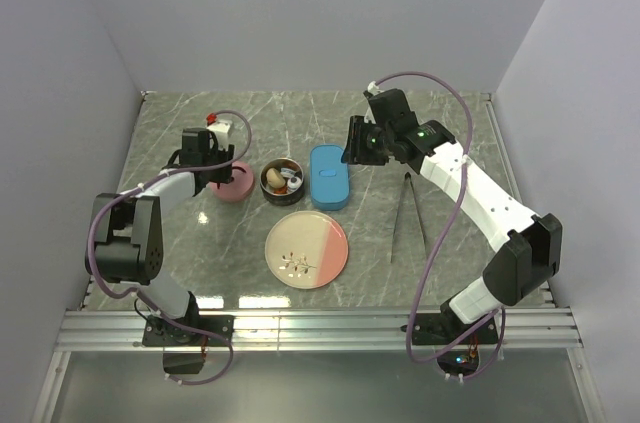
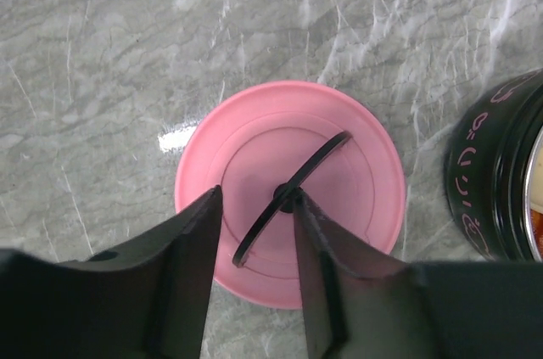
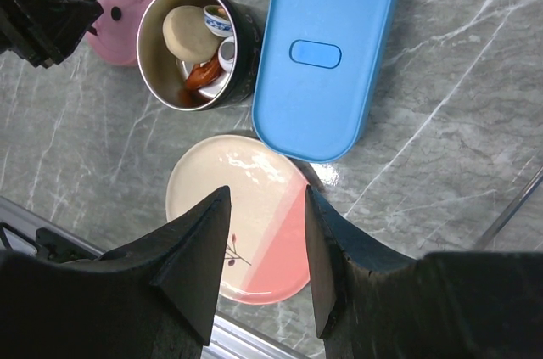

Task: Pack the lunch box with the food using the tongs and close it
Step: Pick up the lid of the lunch box with the left arm, then put the lid back on the lunch box, then reset both arms

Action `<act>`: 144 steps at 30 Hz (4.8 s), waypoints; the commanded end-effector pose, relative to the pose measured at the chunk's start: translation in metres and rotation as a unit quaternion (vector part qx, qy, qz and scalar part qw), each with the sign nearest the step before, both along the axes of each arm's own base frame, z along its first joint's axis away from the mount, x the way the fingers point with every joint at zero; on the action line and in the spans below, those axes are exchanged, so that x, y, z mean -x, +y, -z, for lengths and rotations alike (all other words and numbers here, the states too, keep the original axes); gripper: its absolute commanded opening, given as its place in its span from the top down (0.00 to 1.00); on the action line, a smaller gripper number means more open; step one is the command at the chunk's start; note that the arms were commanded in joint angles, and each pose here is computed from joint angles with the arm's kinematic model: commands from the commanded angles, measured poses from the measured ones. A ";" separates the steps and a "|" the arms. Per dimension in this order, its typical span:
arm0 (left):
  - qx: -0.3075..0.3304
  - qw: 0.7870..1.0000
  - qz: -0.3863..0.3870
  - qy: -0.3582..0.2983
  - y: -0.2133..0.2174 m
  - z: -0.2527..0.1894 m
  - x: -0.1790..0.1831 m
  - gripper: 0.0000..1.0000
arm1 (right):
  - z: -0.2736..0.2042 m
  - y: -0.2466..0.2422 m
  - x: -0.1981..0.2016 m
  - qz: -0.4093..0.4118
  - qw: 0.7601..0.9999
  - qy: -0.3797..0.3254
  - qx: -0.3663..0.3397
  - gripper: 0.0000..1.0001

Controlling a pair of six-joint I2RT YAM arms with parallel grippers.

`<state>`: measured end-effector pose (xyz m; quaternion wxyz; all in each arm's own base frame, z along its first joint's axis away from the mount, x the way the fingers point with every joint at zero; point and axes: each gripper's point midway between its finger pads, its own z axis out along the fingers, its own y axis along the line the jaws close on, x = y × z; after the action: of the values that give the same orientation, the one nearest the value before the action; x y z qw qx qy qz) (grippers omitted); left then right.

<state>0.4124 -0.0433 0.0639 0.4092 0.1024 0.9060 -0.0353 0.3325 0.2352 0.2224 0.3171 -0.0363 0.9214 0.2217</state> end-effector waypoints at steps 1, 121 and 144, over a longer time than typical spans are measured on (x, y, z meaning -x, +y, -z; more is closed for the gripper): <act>0.005 1.000 -0.008 0.010 0.001 0.000 -0.001 0.58 | -0.011 -0.003 -0.004 0.001 1.000 -0.023 -0.010 0.52; 0.159 0.986 -0.043 -0.012 -0.153 -0.064 0.055 0.11 | -0.011 -0.027 0.027 0.011 0.999 -0.043 -0.019 0.52; 0.172 0.926 -0.256 -0.219 0.007 -0.234 0.107 0.01 | -0.017 -0.102 0.020 0.102 0.989 -0.107 0.025 0.50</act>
<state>0.3142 -0.0791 0.3230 0.6303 -0.1484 0.7516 -0.1258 0.3060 0.1531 0.2344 0.4027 0.0131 0.8980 0.1770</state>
